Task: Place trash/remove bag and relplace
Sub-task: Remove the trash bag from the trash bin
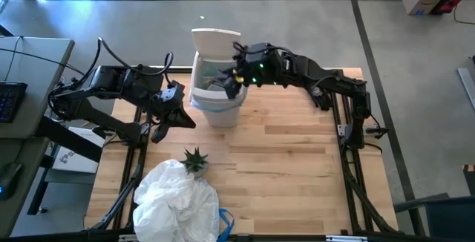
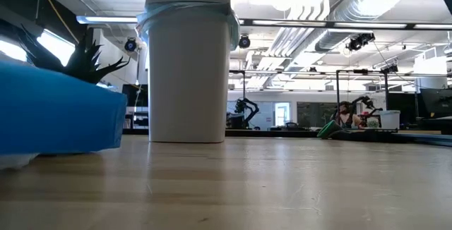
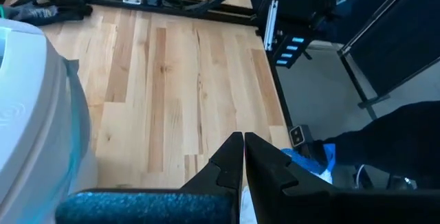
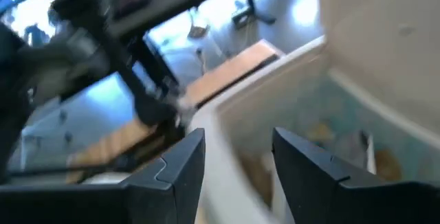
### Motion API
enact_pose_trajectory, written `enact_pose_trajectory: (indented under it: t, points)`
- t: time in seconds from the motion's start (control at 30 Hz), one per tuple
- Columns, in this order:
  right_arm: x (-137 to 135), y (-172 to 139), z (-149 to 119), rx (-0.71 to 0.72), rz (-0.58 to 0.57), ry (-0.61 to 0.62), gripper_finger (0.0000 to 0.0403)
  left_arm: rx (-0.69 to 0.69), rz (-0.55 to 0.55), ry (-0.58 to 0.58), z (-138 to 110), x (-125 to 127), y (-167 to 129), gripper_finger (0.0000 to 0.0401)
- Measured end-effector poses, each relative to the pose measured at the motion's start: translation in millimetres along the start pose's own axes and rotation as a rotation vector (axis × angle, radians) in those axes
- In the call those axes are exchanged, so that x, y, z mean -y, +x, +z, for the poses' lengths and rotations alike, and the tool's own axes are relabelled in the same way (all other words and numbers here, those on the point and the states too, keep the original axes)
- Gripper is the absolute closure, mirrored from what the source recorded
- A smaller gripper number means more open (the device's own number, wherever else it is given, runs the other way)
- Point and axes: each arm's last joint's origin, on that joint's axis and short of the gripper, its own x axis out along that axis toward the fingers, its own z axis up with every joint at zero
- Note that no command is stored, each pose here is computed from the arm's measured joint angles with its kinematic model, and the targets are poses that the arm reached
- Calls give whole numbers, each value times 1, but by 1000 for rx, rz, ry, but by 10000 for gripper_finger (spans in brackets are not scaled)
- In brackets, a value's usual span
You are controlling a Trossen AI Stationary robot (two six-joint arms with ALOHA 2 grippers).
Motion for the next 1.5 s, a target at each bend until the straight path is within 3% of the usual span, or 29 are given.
enact_pose_trajectory:
  t: [0.17,0.37,0.5,0.6,0.8,1.07,1.5]
  points:
    - [-37,-37,-16,-133,-3,-85,256,74,-2,22,-4,5,-22,401]
    - [-65,-83,-54,-248,-158,-184,265,160,192,74,-16,1,-56,401]
    - [-74,-111,-69,-262,-247,-192,265,113,258,61,-27,-5,-68,401]
    - [-78,-133,-75,-230,-291,-183,265,98,288,34,-30,-8,-71,401]
    - [-83,-170,-82,-137,-338,-150,265,201,333,62,-27,-7,-81,401]
    - [-99,-194,-94,-48,-306,-185,265,246,364,93,-35,-5,-95,401]
    - [-121,-219,-114,100,-277,-176,265,321,343,-39,-98,-16,-88,401]
